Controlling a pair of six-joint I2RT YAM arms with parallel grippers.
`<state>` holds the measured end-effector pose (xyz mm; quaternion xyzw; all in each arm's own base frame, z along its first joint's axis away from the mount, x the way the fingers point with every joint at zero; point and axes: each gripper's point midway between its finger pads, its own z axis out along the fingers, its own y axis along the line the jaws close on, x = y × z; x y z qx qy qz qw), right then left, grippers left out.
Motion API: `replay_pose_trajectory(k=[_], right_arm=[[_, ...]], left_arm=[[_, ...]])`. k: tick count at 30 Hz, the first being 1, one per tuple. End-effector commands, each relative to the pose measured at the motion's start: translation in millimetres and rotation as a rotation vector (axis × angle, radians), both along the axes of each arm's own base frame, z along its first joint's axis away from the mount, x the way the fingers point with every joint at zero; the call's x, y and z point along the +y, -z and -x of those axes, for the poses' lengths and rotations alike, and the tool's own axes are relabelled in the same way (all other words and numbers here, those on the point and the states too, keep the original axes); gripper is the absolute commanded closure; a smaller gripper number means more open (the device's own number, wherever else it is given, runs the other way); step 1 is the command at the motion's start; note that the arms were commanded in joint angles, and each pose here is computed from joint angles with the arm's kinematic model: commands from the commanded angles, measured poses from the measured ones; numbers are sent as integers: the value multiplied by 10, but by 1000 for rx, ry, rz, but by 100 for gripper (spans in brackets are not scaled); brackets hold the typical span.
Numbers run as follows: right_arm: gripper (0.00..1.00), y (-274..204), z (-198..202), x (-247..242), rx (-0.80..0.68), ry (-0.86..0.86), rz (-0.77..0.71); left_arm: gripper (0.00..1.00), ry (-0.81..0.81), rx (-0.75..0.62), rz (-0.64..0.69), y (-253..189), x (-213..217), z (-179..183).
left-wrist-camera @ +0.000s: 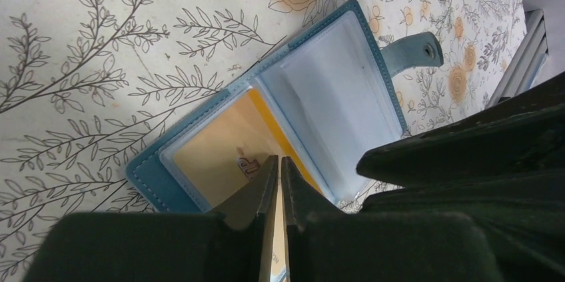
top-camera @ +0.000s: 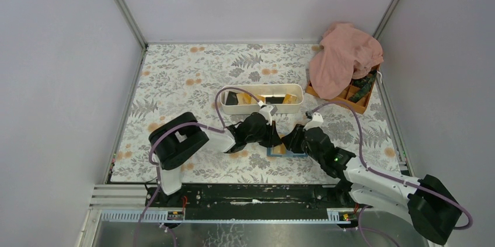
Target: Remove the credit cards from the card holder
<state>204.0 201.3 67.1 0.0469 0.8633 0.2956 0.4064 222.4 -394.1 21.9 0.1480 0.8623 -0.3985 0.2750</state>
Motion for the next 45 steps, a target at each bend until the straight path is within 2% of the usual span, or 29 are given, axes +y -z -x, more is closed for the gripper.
replay_pose_trajectory(k=[1, 8, 13, 19, 24, 29, 37, 45], right_arm=[[68, -86, -48, 156, -11, -23, -68], [80, 215, -56, 156, 65, 14, -45], [85, 436, 1, 59, 113, 49, -14], [86, 549, 44, -125, 125, 90, 53], [87, 616, 100, -175, 135, 89, 60], [87, 601, 101, -174, 131, 84, 62], [87, 517, 69, -194, 104, 83, 76], [88, 502, 87, -205, 93, 82, 60]], left_arm=[[88, 4, 43, -64, 313, 111, 131], [89, 6, 47, -75, 337, 177, 175], [89, -7, 29, -92, 292, 253, 172], [90, -13, 16, -80, 209, 278, 174], [99, 10, 14, -38, -24, 233, 240], [100, 25, -8, -5, -193, 192, 267], [100, 10, 40, 2, -41, 277, 370], [95, -5, 62, -15, 101, 360, 420]])
